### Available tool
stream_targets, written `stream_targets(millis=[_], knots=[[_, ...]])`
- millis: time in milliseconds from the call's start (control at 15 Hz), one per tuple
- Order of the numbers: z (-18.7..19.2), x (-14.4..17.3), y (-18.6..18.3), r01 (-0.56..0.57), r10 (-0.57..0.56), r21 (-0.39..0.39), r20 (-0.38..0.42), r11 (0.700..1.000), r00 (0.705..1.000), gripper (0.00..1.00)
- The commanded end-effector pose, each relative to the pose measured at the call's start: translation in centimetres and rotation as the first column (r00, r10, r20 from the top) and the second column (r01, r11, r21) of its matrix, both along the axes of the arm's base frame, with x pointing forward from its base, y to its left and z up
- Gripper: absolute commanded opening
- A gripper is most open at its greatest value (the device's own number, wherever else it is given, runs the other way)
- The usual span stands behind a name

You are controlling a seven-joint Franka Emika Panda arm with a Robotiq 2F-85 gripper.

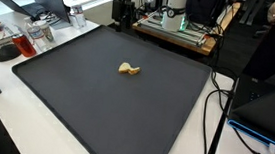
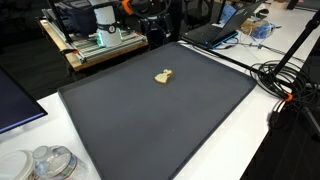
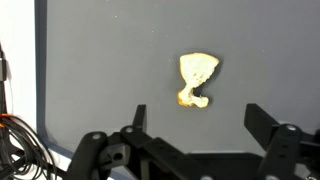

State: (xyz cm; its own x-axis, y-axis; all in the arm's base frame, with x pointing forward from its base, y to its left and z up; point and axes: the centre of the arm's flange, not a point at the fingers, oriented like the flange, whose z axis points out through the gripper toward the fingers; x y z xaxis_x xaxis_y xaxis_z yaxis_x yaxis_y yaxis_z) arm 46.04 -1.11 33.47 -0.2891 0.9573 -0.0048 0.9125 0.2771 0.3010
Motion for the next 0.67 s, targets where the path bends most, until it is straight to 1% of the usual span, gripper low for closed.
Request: stream_targets(millis=[0,333,600], knots=[[-1.7,-0.1,-3.9,-0.007,0.009,0.127,-0.016,0.992,1.0,1.0],[-4.0,0.2,-7.7,0.016,-0.002,0.259,-0.053,0.966,0.999,1.0],[-6.5,0.6,-9.8,0.038,-0.012,0.335,-0.081,0.942,0.997,1.0]])
